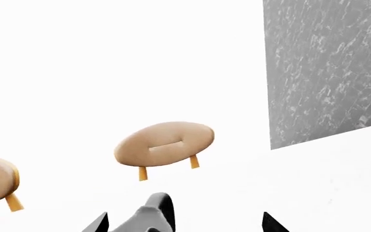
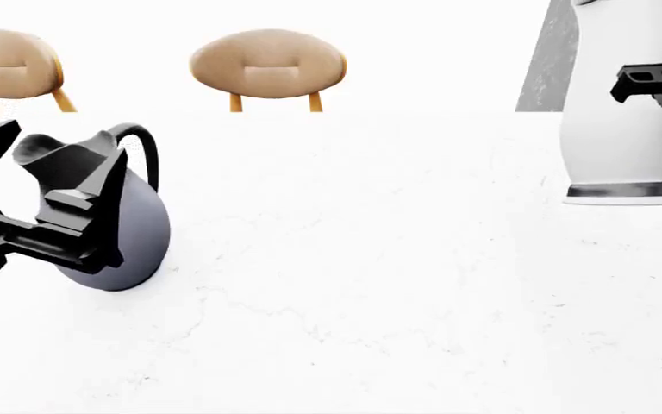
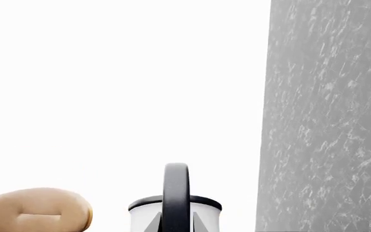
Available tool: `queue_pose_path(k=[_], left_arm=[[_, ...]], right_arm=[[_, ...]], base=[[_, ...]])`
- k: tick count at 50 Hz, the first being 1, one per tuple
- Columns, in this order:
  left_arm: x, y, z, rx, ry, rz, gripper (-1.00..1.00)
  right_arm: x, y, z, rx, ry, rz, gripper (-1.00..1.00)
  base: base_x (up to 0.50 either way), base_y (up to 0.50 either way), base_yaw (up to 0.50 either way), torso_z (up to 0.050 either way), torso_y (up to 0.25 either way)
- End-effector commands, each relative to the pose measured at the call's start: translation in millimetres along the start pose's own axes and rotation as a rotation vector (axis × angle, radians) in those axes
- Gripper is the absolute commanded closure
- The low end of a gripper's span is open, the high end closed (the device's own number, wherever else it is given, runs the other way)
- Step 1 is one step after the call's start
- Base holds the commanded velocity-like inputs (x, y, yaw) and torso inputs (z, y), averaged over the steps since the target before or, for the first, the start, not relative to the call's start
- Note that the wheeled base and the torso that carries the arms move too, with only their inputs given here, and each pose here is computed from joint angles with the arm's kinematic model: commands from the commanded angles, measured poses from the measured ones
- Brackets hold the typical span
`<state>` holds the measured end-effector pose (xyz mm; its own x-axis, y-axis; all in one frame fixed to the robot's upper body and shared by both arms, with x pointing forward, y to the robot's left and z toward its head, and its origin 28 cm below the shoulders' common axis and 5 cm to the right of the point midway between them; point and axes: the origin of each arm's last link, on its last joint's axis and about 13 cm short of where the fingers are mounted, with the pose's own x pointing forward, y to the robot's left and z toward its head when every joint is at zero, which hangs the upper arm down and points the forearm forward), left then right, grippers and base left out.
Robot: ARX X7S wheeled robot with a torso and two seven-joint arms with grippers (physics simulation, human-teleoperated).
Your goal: Pick the pitcher and pitcher and place them in the sink. Then turn on the water.
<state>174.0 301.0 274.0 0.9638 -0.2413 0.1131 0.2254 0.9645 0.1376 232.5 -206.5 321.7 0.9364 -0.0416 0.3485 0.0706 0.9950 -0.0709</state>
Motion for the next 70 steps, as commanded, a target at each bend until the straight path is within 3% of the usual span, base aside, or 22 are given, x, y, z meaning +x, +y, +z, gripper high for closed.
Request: queue_pose_path(k=[1,26,70], left_arm=[[1,2.4,-6,-0.005,0.016,0.033,-1.00],[1,6.4,-19,-0.020,0.041,0.113,-1.00],[13,7.6,-33,-0.047,0.064,0.151,-1.00]], right_arm=[[0,-4.4,8,-0.009,-0.056,-0.042,1.00],[0,-3.8,7,-0.005,-0.050,-0.043,1.00],[1,-2.5,6,0.007,-0.049,-0.033,1.00]], base=[[0.00,0.00,0.00,0.000,0.000],[0.00,0.00,0.00,0.001,0.002],[0.00,0.00,0.00,0.000,0.002]])
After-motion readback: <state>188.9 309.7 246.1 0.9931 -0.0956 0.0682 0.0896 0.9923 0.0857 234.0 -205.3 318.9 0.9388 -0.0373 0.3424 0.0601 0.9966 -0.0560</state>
